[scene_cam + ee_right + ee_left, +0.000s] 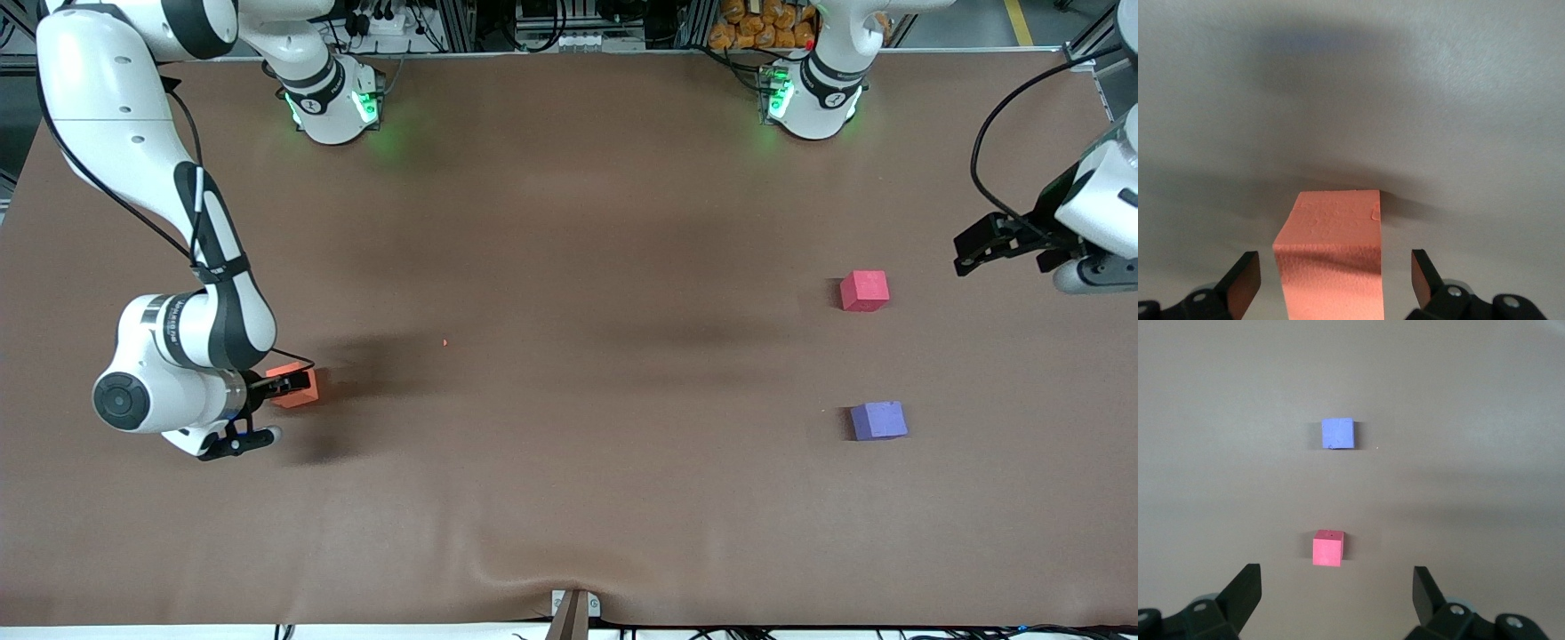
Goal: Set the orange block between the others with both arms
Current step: 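Lift the orange cube and carry it toward the table center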
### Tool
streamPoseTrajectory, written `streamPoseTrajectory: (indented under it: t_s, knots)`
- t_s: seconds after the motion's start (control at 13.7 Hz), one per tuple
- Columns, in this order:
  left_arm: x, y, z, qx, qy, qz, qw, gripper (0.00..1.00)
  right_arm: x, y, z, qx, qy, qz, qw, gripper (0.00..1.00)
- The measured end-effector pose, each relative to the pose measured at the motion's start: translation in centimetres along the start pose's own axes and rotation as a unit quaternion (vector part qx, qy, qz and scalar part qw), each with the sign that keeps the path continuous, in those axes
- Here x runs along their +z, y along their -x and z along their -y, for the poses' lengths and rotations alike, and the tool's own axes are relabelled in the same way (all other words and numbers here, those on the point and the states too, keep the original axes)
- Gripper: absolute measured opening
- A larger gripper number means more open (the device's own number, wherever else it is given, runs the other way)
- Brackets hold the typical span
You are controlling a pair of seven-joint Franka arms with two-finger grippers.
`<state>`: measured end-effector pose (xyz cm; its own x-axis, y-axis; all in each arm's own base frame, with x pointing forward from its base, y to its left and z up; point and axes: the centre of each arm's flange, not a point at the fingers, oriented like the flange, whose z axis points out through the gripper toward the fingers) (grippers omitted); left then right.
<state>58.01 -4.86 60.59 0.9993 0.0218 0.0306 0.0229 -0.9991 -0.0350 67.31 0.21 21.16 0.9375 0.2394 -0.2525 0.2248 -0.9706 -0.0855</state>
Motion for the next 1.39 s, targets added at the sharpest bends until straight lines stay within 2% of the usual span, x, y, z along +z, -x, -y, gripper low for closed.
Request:
streamPoseTrajectory:
  t_s: [0.22,0.37,0.59,0.66,1.02,1.17,1.39]
  knots:
    - [0.7,-0.3,-0.2,0.001,0.000,0.004,1.000,1.00,1.2,0.2,-0.2,0.002,0.000,0.004,1.000,1.00]
    - [0.5,-0.3,-0.2,0.001,0.000,0.003,1.000,1.00,1.5,0.4,-0.2,0.002,-0.001,0.007,1.000,0.94]
    - [0.4,-0.3,-0.2,0.001,0.000,0.002,1.000,1.00,1.4,0.3,-0.2,0.002,0.000,0.004,1.000,0.61]
    - [0.3,-0.3,-0.1,0.001,0.000,0.001,1.000,1.00,1.1,0.2,-0.2,0.003,-0.001,-0.001,1.000,0.57]
    - [0.2,-0.2,-0.2,0.001,0.000,0.002,1.000,1.00,-5.4,-2.0,1.9,0.019,-0.024,-0.070,0.997,0.54]
    - [0.0,-0.1,-0.1,0.001,0.000,0.003,1.000,1.00,-7.5,-2.6,5.1,0.049,-0.024,-0.084,0.995,0.53]
    - [-0.1,-0.1,-0.1,0.001,0.000,0.002,1.000,1.00,-9.2,-3.0,13.5,0.088,-0.026,-0.090,0.992,0.53]
